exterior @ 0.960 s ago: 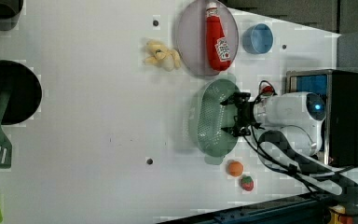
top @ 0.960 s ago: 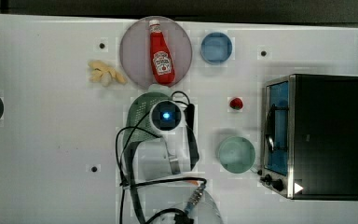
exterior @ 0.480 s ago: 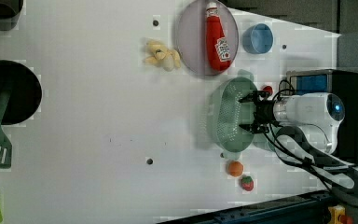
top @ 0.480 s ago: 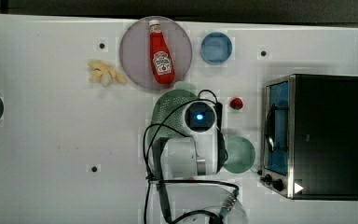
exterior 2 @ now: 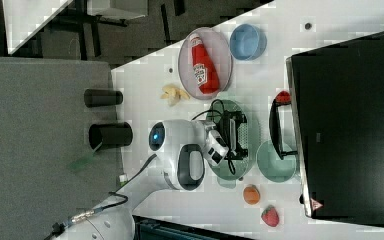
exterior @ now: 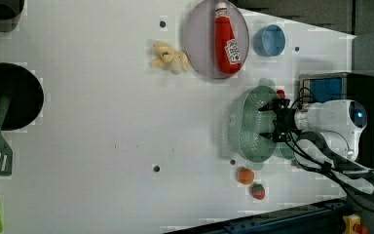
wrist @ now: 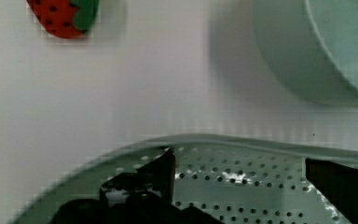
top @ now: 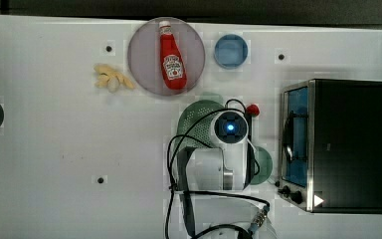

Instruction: Drag strainer left to right.

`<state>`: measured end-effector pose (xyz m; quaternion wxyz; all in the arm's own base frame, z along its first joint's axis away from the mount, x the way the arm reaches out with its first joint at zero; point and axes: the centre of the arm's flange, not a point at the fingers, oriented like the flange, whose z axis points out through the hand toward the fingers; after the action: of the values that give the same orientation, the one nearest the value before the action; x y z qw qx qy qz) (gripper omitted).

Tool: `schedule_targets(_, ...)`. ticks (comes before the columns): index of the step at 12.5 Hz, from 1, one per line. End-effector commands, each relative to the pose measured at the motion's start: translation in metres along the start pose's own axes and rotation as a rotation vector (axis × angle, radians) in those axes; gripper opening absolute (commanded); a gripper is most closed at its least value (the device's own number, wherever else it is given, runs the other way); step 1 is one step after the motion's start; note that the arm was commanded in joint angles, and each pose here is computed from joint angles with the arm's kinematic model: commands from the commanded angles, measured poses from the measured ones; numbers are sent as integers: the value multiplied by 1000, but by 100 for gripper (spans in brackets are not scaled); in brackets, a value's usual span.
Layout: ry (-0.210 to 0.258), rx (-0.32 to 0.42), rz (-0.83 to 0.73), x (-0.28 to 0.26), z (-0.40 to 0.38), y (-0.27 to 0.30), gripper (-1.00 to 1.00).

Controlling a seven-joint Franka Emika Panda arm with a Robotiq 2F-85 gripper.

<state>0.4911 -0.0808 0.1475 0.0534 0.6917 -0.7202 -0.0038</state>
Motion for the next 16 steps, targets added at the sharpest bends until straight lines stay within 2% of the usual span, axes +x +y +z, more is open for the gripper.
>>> schedule_targets(1,9,76,-83,5,-29,-12,100)
schedule_targets(3,27,130,-241,-10,-71,-19,100)
schedule_targets(5,69,168,-409,-17,-127,-23,100)
schedule_targets(8,136,142,-536,-19,-229,-26,100)
schedule_targets(9,142,110,-534,-18,-263,-24,100)
schedule_targets(11,106,42,-508,-20,-323,-15,100)
schedule_targets(13,5,16,-551,-23,-376,-1,100)
schedule_targets(14,-25,26,-583,-21,-399,5,100)
schedule_targets(16,-1,78,-662,-19,-441,12,100)
